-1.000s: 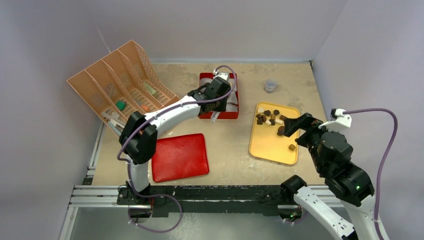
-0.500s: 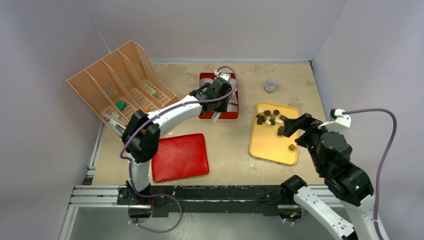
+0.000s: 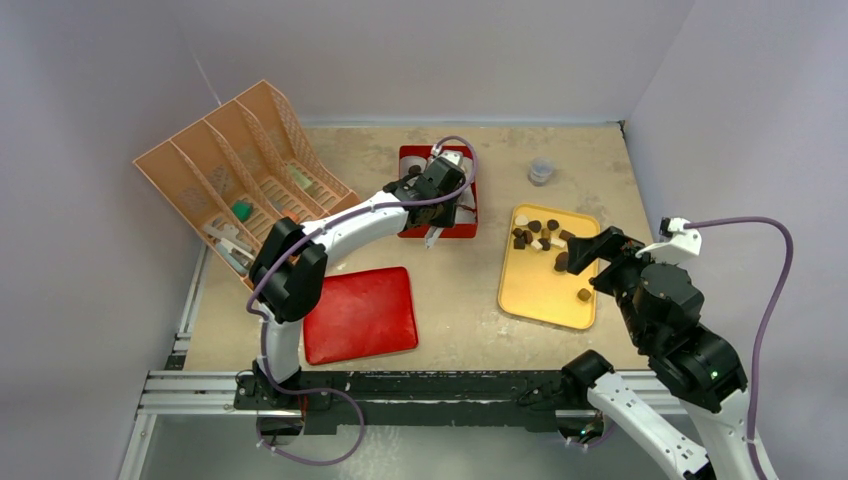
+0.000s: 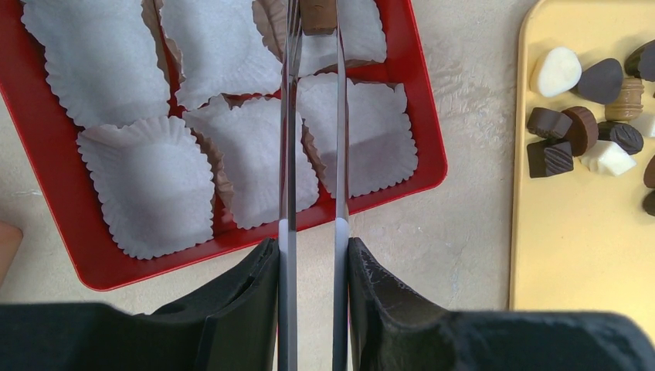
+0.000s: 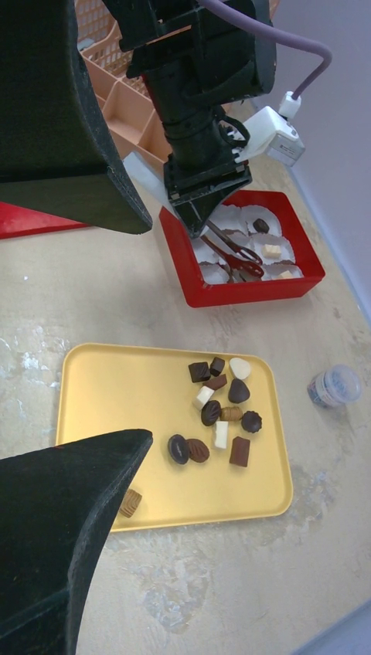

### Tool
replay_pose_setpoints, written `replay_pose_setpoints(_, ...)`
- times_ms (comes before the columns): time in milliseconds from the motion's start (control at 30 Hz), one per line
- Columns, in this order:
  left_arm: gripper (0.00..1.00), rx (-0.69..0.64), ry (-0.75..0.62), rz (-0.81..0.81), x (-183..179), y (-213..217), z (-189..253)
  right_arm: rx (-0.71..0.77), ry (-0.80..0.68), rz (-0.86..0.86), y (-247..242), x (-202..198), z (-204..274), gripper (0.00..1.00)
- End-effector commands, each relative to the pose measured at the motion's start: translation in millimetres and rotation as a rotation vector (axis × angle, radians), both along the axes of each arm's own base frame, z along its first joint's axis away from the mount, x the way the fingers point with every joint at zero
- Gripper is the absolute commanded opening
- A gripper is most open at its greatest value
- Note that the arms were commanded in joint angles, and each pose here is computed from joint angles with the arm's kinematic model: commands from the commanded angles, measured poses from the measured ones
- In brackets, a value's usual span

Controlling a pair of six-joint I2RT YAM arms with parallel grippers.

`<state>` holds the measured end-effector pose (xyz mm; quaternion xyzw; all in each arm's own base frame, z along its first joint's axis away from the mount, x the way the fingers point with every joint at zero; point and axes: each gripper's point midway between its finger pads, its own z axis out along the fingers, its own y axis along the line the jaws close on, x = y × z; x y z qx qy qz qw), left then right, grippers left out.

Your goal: Pack the chocolate

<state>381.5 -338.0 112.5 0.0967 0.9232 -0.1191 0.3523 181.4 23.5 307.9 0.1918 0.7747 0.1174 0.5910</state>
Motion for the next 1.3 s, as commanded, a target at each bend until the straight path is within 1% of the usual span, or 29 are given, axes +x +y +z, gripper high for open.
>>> replay_pose_setpoints(0,0.3,-0.087,-0.086,0.002,17,-14,38,0.011,-0.024,-0.016,-3,1,5,0.99)
replay_pose_setpoints(467,0.36,-0.081,-0.096,-0.001,19,-14,40,0.013,-0.028,-0.017,-3,0,6,0.99)
replay_pose_setpoints(633,0.36,-0.077,-0.1,0.006,20,-12,43,0.014,-0.028,-0.016,-3,0,6,0.99)
replay_pose_setpoints(767,0.36,-0.092,-0.122,0.011,20,-10,58,0.016,-0.027,-0.007,-1,1,6,0.98)
replay_pose_setpoints(967,0.36,-0.137,-0.169,0.003,15,-7,95,0.009,-0.024,-0.005,0,2,5,0.99)
replay_pose_setpoints(1267,0.34,-0.199,-0.167,-0.118,-7,-21,123,0.013,-0.043,0.001,0,1,10,0.99)
